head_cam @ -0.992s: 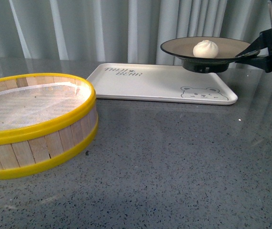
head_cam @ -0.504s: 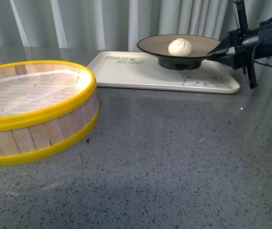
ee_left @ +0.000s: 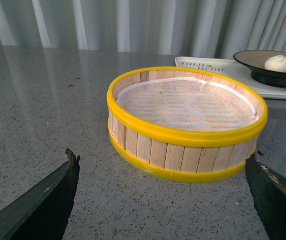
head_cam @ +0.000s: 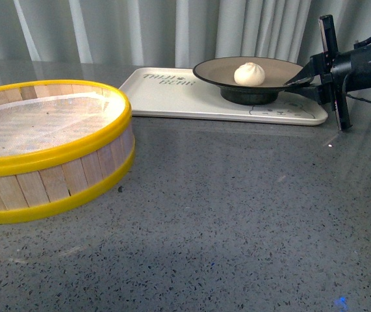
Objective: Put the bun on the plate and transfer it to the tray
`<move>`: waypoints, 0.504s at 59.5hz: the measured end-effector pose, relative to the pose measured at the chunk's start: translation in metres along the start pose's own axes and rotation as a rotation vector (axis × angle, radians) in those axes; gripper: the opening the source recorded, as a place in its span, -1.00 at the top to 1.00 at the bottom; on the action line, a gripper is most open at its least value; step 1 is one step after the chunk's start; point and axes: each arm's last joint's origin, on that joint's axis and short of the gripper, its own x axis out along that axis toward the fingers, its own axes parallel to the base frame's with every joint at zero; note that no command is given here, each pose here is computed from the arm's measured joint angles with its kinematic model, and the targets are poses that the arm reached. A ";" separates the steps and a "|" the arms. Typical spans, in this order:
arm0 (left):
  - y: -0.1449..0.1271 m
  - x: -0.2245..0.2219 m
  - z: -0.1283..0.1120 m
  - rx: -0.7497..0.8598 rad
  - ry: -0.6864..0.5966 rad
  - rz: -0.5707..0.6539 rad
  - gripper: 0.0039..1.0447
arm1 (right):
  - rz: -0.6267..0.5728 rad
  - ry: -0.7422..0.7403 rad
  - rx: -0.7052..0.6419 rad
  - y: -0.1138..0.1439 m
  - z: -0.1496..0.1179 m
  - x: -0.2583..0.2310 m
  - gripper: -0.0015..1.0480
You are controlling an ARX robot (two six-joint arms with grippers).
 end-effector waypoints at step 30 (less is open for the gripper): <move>0.000 0.000 0.000 0.000 0.000 0.000 -0.88 | -0.006 -0.076 0.027 0.017 0.000 -0.013 -0.88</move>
